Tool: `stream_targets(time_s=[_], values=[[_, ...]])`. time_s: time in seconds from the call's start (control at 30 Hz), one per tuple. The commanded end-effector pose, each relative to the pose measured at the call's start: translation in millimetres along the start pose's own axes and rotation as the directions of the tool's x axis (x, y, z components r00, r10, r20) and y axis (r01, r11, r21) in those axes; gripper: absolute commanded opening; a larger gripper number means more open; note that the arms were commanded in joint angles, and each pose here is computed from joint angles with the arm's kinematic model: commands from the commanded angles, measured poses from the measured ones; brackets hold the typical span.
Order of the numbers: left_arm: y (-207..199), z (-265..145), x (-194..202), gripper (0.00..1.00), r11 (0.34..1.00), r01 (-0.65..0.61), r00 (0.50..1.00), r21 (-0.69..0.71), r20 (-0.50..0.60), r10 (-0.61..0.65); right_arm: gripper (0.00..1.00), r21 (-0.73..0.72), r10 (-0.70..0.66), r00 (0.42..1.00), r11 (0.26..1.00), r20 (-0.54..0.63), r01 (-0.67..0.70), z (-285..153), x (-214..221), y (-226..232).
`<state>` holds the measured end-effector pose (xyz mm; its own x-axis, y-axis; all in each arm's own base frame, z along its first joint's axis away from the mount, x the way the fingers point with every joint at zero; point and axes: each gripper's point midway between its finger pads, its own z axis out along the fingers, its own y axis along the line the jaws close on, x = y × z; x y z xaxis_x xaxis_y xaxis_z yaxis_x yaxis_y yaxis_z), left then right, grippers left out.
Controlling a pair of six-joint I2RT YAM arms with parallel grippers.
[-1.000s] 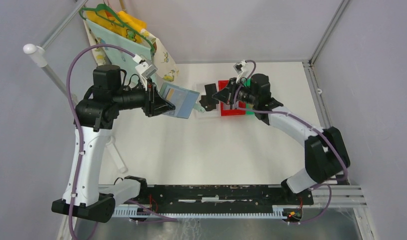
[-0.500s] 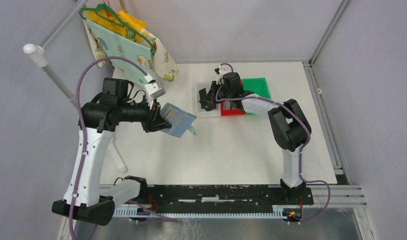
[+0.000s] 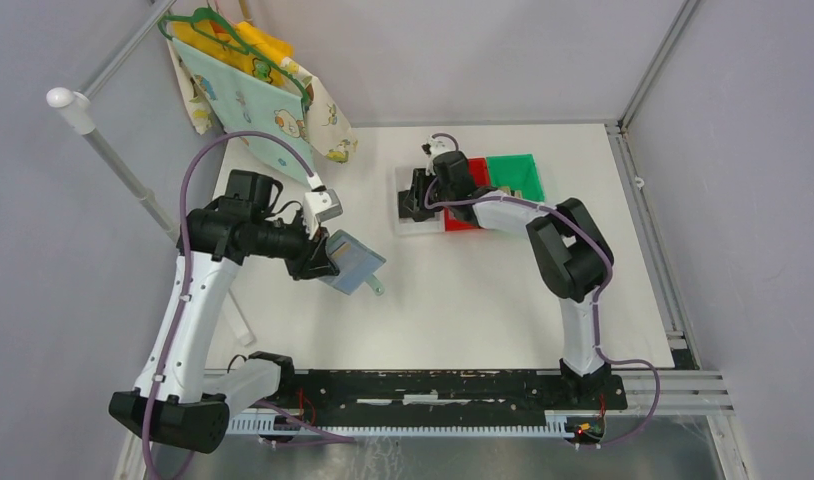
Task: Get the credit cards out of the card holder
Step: Place the credit card in the storage box, then place the card holder at the center of the board.
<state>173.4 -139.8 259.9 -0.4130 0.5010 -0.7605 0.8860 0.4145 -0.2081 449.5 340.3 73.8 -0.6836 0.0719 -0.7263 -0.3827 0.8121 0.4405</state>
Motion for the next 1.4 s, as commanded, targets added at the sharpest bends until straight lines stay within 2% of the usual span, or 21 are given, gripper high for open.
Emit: stream_targets(time_s=[0.0,0.07,0.17,0.3,0.5,0.6,0.63,0.73,0.87,0.93,0.97,1.1,1.13,1.27,1.37], values=[[17,8,4,0.02,0.994,-0.102,0.995,-0.031,-0.006,0.102,0.44,0.054,-0.102,0.985,0.994,0.140,0.096,-40,-61,12],[21,14,10,0.02,0.995,-0.099,0.995,-0.016,-0.023,0.099,0.51,0.023,-0.128,0.976,0.992,0.175,0.126,-58,-72,23],[24,24,19,0.02,0.994,-0.108,0.992,0.021,-0.059,0.109,0.65,-0.106,-0.150,0.964,0.979,0.222,0.176,-89,-78,53],[37,43,33,0.02,0.985,-0.173,0.977,0.021,-0.119,0.174,0.72,-0.185,-0.185,0.958,0.956,0.221,0.228,-126,-60,72],[60,88,66,0.02,0.967,-0.253,0.927,0.024,-0.281,0.249,0.88,-0.186,-0.220,0.950,0.947,0.222,0.263,-177,-28,66],[89,112,78,0.07,0.963,-0.266,0.902,-0.040,-0.364,0.233,0.93,-0.119,-0.241,0.947,0.956,0.213,0.270,-190,-15,48],[101,118,80,0.12,0.961,-0.266,0.893,-0.069,-0.392,0.219,0.94,-0.110,-0.243,0.946,0.957,0.214,0.270,-195,-11,43],[137,133,82,0.17,0.947,-0.270,0.876,-0.171,-0.453,0.168,0.96,-0.077,-0.239,0.947,0.962,0.215,0.260,-204,-2,29],[184,138,71,0.28,0.869,-0.351,0.864,-0.350,-0.478,0.156,0.98,-0.030,-0.230,0.952,0.970,0.202,0.240,-211,11,9],[195,137,66,0.49,0.831,-0.398,0.857,-0.390,-0.482,0.184,0.98,-0.016,-0.221,0.956,0.973,0.195,0.229,-213,16,1],[193,138,66,0.58,0.834,-0.405,0.852,-0.374,-0.484,0.197,0.98,-0.008,-0.217,0.958,0.975,0.189,0.222,-213,19,-2],[159,142,75,0.95,0.904,-0.349,0.867,-0.249,-0.452,0.210,0.98,0.026,-0.196,0.963,0.981,0.185,0.194,-217,21,-17],[150,143,72,0.99,0.918,-0.325,0.879,-0.227,-0.430,0.204,0.98,0.034,-0.190,0.964,0.982,0.188,0.187,-219,20,-20],[118,131,45,1.00,0.968,-0.211,0.938,-0.138,-0.306,0.160,0.98,0.122,-0.180,0.962,0.980,0.207,0.157,-227,14,-43],[135,112,23,1.00,0.974,-0.076,0.980,-0.213,-0.195,0.034,0.98,0.277,-0.180,0.951,0.955,0.252,0.108,-241,10,-76]])
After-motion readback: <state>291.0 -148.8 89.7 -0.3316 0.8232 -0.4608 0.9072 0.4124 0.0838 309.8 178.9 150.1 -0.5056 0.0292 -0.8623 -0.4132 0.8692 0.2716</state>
